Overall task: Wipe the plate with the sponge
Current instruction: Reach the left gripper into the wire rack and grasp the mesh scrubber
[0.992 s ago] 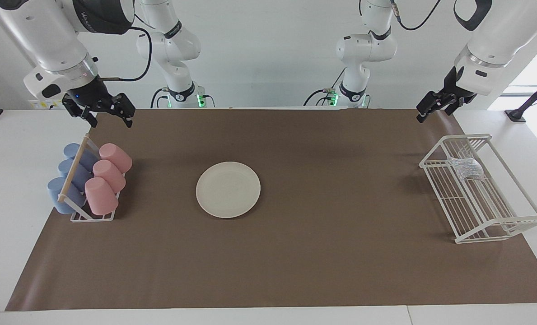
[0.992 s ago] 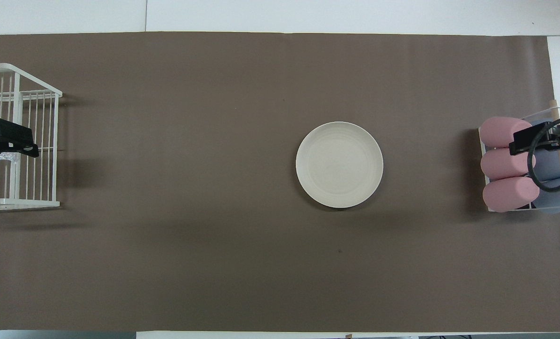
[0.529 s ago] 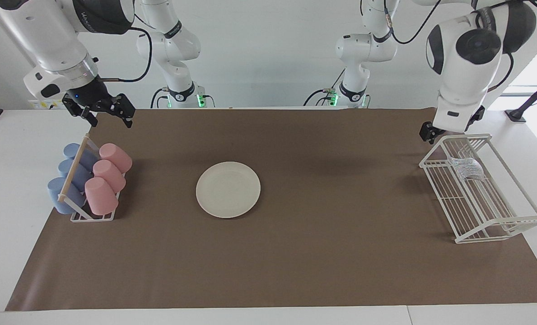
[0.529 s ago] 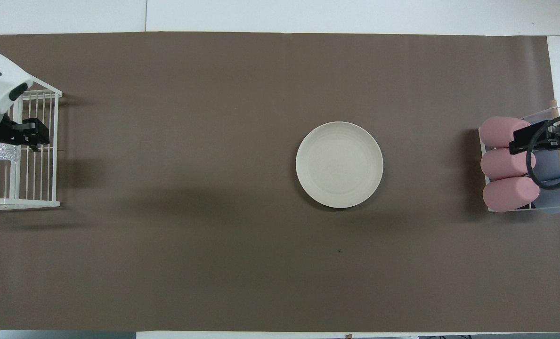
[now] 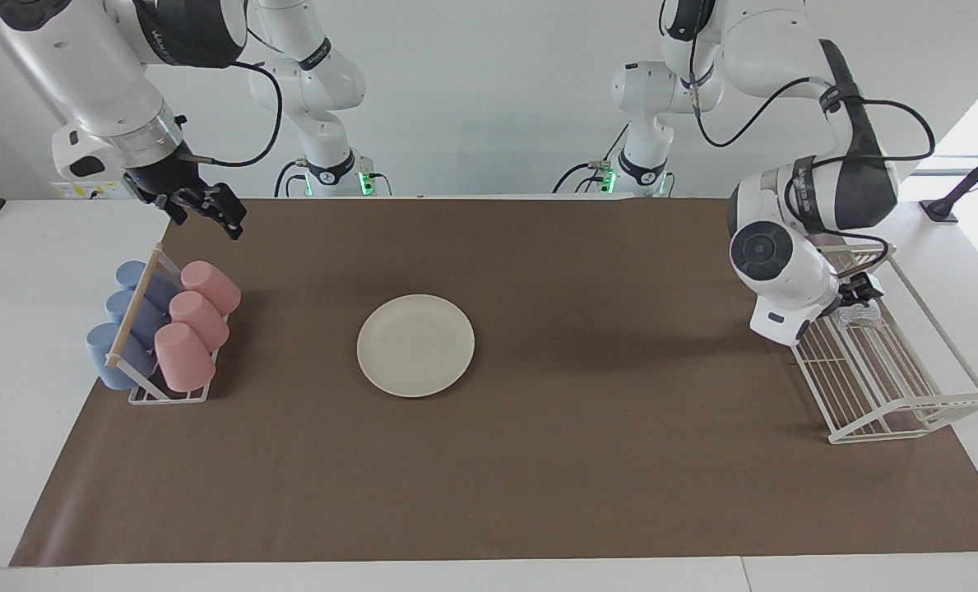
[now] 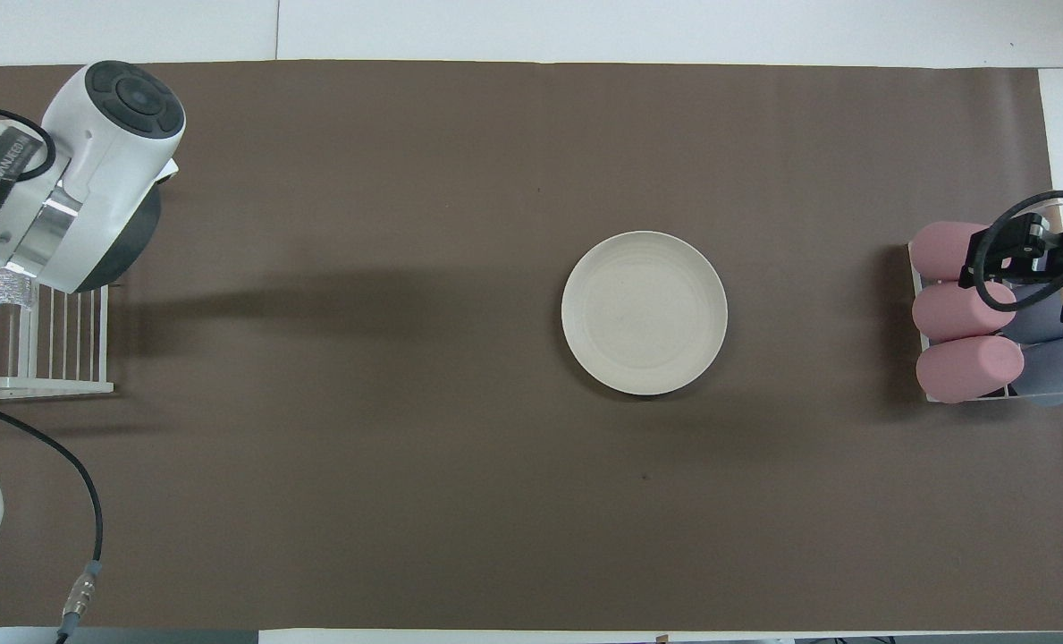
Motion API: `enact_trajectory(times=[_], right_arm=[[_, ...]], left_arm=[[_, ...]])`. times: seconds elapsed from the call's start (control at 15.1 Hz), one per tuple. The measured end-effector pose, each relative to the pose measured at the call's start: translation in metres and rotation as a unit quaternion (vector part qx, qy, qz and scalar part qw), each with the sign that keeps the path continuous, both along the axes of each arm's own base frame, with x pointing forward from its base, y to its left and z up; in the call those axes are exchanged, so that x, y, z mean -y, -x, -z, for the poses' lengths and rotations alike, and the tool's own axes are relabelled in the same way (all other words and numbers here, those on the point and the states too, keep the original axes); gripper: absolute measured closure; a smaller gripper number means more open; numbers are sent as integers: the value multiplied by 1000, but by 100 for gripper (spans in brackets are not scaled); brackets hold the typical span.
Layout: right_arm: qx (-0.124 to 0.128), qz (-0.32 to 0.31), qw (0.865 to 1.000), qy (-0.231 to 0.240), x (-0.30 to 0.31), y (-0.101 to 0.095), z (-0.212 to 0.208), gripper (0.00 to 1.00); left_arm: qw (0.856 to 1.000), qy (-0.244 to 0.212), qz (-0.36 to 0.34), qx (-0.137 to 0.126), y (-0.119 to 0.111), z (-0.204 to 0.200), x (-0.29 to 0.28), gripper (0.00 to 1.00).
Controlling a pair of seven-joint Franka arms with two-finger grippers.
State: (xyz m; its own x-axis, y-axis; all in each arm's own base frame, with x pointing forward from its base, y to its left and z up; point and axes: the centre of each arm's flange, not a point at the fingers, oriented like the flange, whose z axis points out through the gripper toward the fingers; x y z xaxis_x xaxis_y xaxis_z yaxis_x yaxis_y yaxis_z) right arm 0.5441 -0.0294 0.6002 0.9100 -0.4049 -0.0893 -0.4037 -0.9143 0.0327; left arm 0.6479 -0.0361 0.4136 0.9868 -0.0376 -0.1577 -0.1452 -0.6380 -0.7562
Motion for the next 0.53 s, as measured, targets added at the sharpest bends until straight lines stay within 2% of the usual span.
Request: enact_trajectory(times=[0.2,0.53], right_arm=[[-3,62,998,6,-1,2,2,0],[-7,81,997,8,-5,5,5,0]], left_arm=[[999,-28,22,-4,-12,14,-4,0],[998,-43,36,-33,-10,21,-11,0]])
